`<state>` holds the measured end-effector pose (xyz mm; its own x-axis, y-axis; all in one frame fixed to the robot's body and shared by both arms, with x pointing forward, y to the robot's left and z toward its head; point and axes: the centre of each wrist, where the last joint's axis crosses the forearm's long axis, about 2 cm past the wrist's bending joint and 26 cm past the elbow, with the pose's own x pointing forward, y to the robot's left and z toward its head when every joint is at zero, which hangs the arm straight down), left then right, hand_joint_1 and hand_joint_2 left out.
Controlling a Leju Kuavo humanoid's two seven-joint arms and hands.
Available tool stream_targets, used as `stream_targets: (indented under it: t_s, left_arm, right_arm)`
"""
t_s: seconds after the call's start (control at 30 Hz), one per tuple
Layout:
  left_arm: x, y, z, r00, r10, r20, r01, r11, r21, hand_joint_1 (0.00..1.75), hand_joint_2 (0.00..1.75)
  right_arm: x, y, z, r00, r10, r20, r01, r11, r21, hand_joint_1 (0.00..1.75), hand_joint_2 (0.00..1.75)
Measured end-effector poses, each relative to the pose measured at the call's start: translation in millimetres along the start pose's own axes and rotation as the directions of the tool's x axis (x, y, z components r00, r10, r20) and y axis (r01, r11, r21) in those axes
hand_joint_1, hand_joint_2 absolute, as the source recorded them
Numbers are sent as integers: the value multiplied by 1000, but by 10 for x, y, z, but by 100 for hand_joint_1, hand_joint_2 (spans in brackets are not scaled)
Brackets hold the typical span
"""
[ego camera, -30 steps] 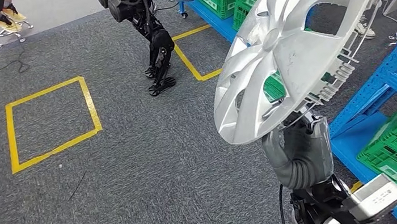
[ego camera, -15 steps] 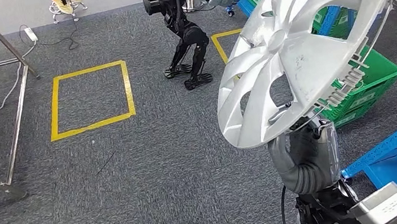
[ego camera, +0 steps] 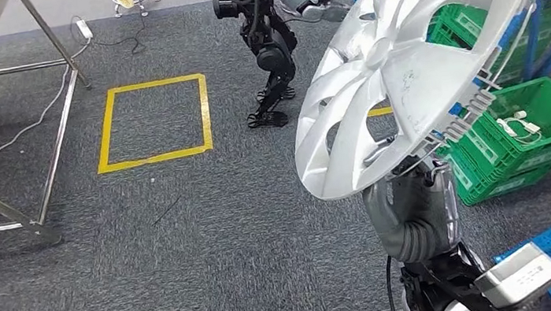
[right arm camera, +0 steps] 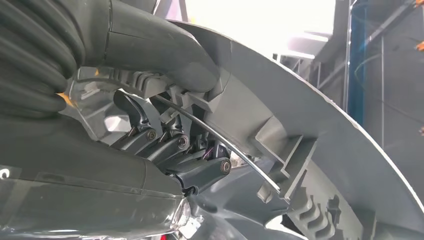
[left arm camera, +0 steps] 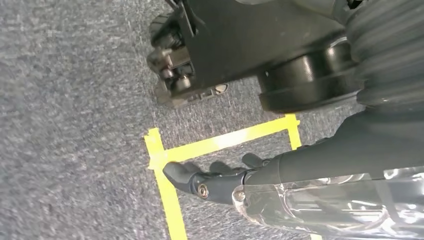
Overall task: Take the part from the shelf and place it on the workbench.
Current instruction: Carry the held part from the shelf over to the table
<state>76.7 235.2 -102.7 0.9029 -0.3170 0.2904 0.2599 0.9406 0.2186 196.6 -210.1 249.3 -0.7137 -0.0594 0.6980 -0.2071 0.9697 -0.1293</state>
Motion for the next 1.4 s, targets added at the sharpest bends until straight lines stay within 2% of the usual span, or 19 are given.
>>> stream_targets:
  t_s: [1.0, 1.4]
  left_arm:
    - [-15, 40, -10, 1000, -1, -6, 1, 1000, 5, 0, 175]
    - [-26, 71, -18, 998, -7, -64, 7, 1000, -8, 0, 175]
  right_arm:
    - [-50, 25, 21, 1000, -1, -11, 1, 1000, -11, 175, 175]
    - [-139, 82, 170, 994, -47, -94, 46, 999, -15, 175, 175]
